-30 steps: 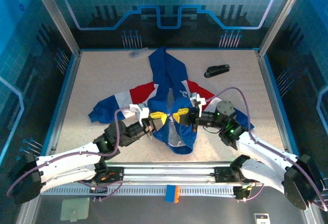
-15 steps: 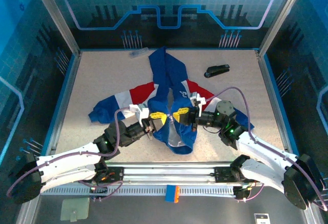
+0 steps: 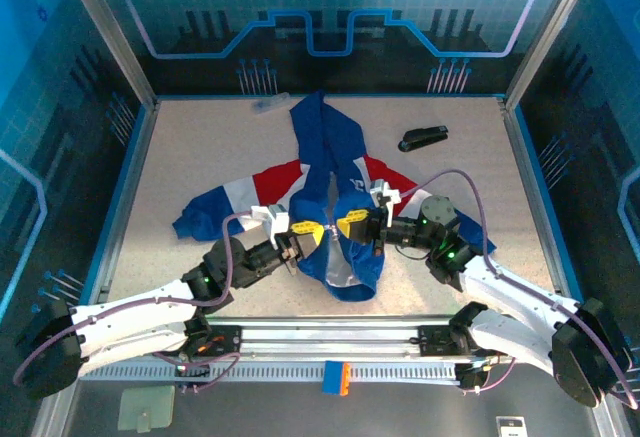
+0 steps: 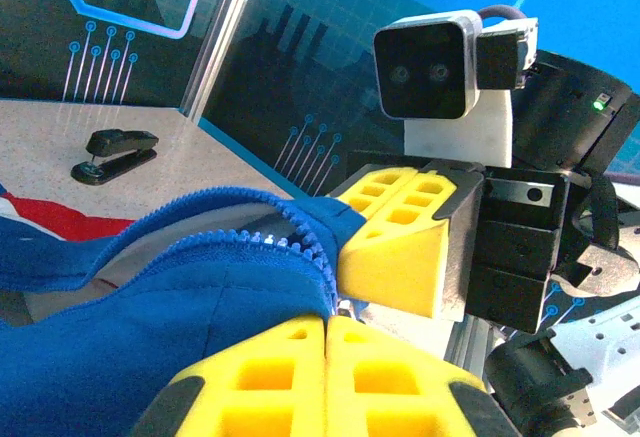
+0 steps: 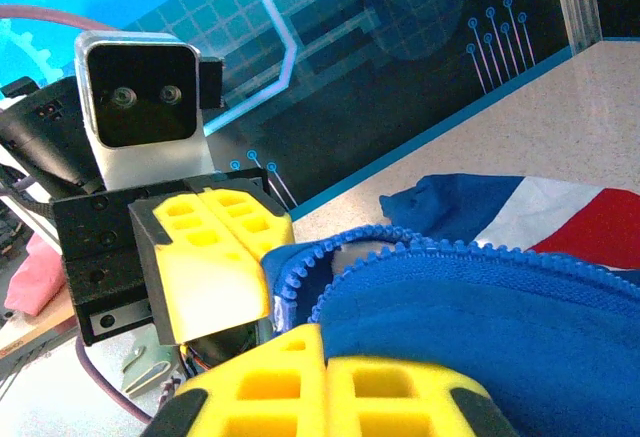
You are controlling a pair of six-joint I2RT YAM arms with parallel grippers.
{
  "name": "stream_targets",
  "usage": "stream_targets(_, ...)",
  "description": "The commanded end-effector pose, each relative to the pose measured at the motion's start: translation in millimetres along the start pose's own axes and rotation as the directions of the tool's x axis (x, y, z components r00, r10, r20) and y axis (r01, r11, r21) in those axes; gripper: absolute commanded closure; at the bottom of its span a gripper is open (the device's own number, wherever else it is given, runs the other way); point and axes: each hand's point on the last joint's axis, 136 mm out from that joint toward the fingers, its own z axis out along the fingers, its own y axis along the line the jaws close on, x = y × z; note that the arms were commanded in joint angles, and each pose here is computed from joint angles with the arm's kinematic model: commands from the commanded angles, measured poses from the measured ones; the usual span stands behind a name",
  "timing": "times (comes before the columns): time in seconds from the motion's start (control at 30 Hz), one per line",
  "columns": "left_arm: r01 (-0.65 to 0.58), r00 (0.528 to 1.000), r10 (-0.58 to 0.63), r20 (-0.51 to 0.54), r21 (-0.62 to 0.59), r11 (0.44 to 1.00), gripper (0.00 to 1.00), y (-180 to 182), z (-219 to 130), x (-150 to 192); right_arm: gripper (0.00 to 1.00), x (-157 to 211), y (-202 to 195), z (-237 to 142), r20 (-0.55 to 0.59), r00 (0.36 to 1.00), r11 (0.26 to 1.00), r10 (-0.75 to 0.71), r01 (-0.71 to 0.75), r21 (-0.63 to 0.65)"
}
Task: Zip up the jacket
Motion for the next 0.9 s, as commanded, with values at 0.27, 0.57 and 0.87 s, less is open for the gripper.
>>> stream_targets(0.27,0.010,0.997,-0.011,0.074,0.009,1.000,1.00,-3.1,-2.5,-14.5,0.96,-10.1,10.2,2.1,0.040,0.999,0.999,-0.035,0.037,-0.036)
stream_targets(0.57,0.025,0.997,-0.026,0.068,0.007,1.000,1.00,-0.7,-1.6,-10.1,0.96,-11.4,12.1,2.5,0.042,0.998,0.998,-0.038,0.040,-0.042)
stream_targets(0.87,0.026,0.997,-0.028,0.079,0.017,1.000,1.00,-3.0,-1.5,-13.2,0.96,-9.9,12.4,4.3,0.036,0.999,0.998,-0.036,0.038,-0.045)
